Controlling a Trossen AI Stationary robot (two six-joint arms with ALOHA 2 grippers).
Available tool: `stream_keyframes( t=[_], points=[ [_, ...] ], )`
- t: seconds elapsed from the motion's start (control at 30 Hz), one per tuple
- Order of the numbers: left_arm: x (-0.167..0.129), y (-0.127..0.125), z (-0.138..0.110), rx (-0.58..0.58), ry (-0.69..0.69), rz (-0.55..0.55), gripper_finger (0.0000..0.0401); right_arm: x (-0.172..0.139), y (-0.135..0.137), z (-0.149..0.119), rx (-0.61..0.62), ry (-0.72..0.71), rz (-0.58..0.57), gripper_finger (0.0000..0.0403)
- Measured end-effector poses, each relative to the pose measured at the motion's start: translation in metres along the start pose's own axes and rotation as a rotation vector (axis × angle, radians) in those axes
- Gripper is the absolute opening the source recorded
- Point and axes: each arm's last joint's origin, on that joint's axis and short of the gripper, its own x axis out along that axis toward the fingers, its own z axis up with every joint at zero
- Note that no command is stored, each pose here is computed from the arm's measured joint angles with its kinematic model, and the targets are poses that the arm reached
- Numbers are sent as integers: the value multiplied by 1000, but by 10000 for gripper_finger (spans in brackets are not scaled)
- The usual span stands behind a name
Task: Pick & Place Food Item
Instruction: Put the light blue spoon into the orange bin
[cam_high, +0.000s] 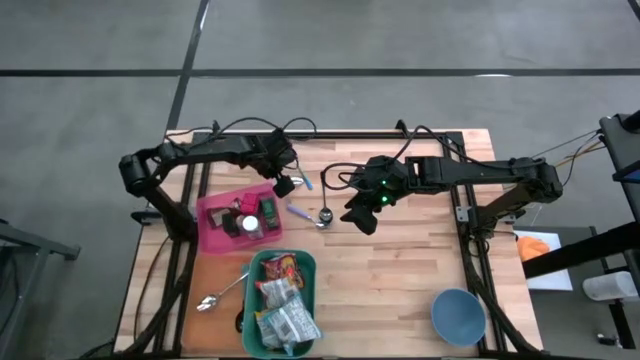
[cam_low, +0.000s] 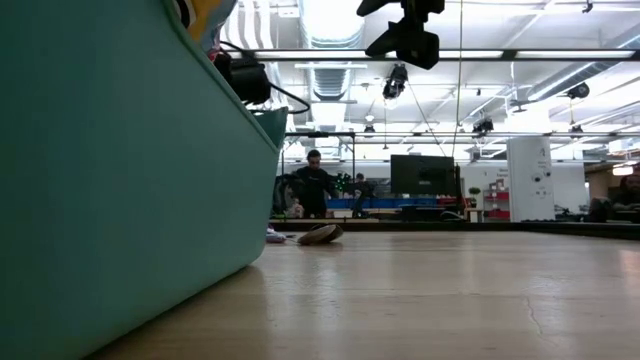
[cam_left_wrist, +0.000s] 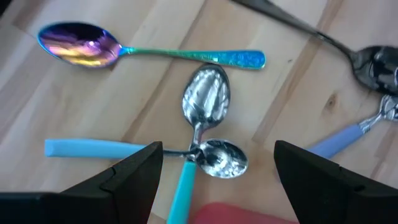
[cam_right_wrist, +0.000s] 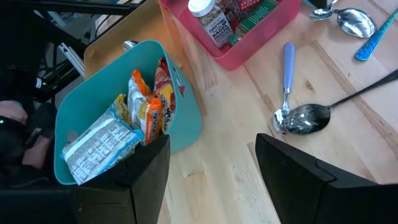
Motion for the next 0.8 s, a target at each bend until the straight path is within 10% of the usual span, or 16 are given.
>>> stream_keyframes(
  t=[0.8],
  points=[
    [-10,11,10,-61,-35,2,310,-1,-3,2,140,-10,-12,233]
  ],
)
